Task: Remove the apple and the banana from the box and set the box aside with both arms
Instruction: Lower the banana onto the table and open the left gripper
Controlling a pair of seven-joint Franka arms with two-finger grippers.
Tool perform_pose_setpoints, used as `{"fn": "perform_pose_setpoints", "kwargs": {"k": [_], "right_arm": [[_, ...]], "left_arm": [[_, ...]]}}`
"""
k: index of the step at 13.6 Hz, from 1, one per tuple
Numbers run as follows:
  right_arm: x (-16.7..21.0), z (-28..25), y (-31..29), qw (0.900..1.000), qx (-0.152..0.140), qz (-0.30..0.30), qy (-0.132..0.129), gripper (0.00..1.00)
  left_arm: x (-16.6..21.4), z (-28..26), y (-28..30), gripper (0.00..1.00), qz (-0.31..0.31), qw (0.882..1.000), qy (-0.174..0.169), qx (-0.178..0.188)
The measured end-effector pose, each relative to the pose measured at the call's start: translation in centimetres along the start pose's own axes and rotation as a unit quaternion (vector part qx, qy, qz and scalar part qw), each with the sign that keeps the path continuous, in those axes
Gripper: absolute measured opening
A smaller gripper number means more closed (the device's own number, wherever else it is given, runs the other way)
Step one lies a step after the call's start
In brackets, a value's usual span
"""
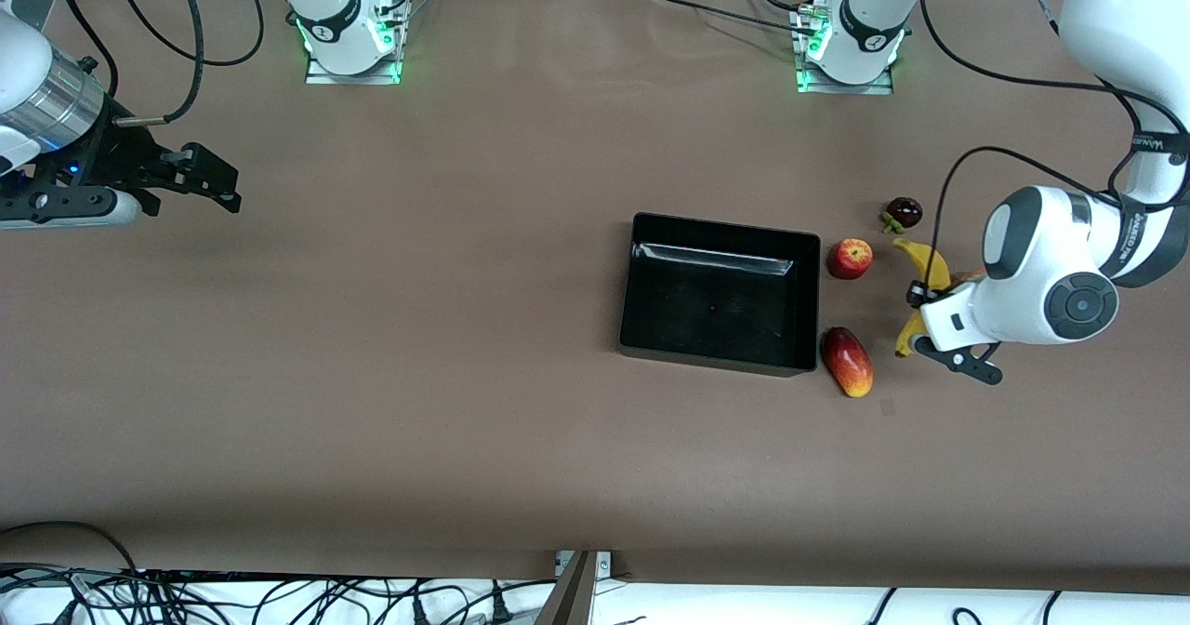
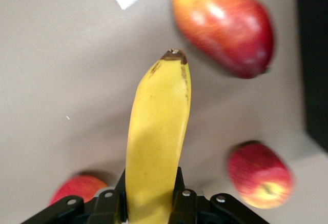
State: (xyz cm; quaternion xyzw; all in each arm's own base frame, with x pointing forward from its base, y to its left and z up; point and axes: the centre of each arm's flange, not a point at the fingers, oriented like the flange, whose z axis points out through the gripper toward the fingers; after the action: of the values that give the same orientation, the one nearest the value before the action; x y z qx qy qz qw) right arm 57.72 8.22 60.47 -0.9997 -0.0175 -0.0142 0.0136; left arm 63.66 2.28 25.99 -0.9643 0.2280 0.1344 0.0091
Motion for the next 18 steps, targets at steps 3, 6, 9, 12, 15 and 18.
{"fn": "perform_pose_setpoints", "kwargs": {"k": [3, 6, 9, 12, 15, 18], "right_arm": [[0.0, 0.1, 0.0, 1.0, 0.0, 0.0, -0.001, 1.0], [0.1, 0.2, 0.0, 1.0, 0.0, 0.0, -0.002, 1.0], [0.1, 0.3, 0.0, 1.0, 0.0, 0.0, -0.002, 1.0], [0.4, 0.4, -0.3, 1.0, 0.001, -0.002, 0.006, 1.0], [0.7, 1.1, -1.0, 1.0, 0.002, -0.008, 0.002, 1.0], [1.5, 3.4, -1.9, 1.0, 0.011, -0.012, -0.018, 1.0]], "left_arm": [[0.1, 4.5, -2.0, 0.33, 0.041, 0.999, 0.025, 0.007], [0.3, 7.8, -2.0, 0.33, 0.054, 0.998, 0.026, 0.0], [0.6, 8.7, -1.6, 0.38, 0.058, 0.998, 0.023, -0.004], [0.7, 7.4, -1.6, 0.67, 0.058, 0.998, 0.032, 0.003], [0.3, 2.3, -1.2, 0.97, 0.053, 0.998, 0.043, 0.012], [-0.9, -4.4, 1.4, 1.0, 0.037, 0.998, 0.055, -0.016]]}}
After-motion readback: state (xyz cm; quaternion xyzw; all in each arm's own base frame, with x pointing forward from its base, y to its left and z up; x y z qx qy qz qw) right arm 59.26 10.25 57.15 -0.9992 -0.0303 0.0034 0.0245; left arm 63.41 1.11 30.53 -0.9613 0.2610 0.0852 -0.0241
